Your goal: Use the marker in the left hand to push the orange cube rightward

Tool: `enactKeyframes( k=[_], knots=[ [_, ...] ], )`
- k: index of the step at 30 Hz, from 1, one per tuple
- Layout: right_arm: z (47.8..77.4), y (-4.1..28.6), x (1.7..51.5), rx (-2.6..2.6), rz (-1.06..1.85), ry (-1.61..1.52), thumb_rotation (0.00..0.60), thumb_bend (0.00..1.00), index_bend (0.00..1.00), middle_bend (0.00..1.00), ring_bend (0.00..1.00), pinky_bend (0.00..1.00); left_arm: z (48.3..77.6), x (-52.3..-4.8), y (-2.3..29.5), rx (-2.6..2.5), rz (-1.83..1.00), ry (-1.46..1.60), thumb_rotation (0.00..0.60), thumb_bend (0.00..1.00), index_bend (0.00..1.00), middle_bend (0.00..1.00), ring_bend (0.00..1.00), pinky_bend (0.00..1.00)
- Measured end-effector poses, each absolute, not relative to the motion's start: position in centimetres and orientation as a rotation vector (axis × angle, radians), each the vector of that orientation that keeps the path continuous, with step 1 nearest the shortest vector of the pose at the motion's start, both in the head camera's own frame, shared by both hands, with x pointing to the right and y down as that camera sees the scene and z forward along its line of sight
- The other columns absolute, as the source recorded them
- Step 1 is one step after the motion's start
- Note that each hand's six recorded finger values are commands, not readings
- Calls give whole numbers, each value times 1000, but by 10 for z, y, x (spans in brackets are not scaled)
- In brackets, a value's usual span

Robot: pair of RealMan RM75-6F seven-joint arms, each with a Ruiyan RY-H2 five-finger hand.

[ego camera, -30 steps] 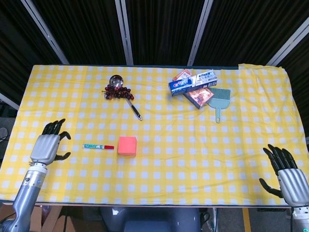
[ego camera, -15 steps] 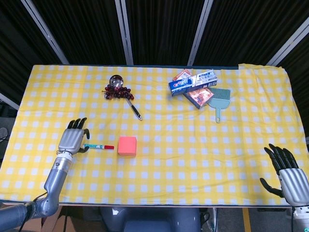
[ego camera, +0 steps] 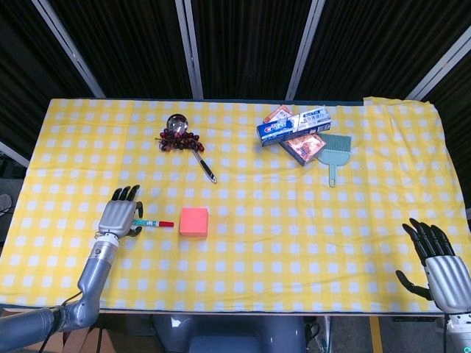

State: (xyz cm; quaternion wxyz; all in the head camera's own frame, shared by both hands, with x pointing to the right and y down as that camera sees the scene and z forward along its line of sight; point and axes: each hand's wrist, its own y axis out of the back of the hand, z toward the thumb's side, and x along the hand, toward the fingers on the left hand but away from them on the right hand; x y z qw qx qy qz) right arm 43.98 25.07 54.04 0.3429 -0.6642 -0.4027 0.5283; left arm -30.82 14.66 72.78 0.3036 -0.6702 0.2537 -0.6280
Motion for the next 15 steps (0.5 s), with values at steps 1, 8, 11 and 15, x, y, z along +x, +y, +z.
enactKeyframes(
  k=[1, 8, 11, 15],
  knots=[
    [540, 251, 440, -1726, 1374, -1048, 600, 343, 0, 0, 0, 45, 729, -306, 147, -1779, -1664, 672, 600, 347, 504, 23, 0, 46],
    [540, 251, 440, -1726, 1375, -1051, 600, 342, 0, 0, 0, 45, 735, -304, 149, -1780, -1685, 663, 600, 387, 513, 23, 0, 46],
    [540, 250, 440, -1726, 1374, -1052, 600, 341, 0, 0, 0, 45, 736, -304, 150, -1781, -1695, 657, 600, 392, 527, 23, 0, 46],
    [540, 250, 441, -1726, 1373, -1053, 600, 341, 0, 0, 0, 45, 737, -305, 150, -1781, -1705, 655, 600, 402, 537, 23, 0, 46]
  ],
)
